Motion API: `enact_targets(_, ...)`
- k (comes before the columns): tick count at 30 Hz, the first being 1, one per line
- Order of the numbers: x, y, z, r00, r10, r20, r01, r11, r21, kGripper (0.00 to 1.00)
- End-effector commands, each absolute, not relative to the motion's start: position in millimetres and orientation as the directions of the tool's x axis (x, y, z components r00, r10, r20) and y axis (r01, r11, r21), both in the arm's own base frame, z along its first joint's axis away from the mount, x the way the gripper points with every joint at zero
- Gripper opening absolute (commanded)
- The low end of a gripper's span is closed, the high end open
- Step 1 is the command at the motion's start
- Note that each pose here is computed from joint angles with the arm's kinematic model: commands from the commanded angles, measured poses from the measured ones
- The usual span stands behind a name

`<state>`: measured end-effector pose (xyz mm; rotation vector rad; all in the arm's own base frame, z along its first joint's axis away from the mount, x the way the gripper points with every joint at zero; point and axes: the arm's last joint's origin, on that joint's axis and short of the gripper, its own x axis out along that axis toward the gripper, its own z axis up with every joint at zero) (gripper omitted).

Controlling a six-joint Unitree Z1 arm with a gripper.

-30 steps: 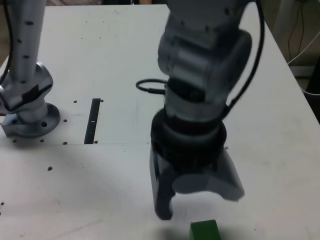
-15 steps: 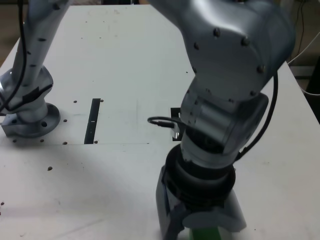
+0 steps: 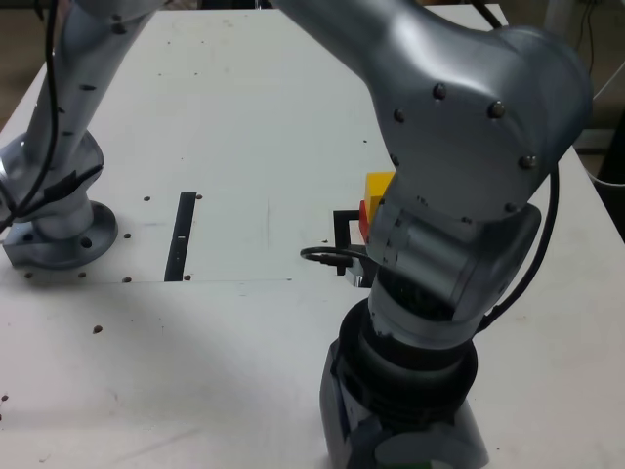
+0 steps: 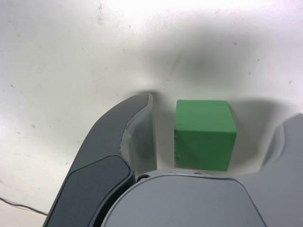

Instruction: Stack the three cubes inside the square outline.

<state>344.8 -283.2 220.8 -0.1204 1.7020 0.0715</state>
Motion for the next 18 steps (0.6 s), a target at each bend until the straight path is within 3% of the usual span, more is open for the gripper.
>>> enact_targets(1,345.5,-284.1,218.9,-0.131,-0.031,-0.9909,-0.123,0.992,-0.015,0.55)
enact_targets(9,346.6,-284.7,215.2,-0.133,-0.026,-0.9908,-0.116,0.993,-0.011,0.37)
enact_targets(18,348.5,-286.9,213.9,-0.134,-0.038,-0.9903,-0.103,0.994,-0.024,0.28)
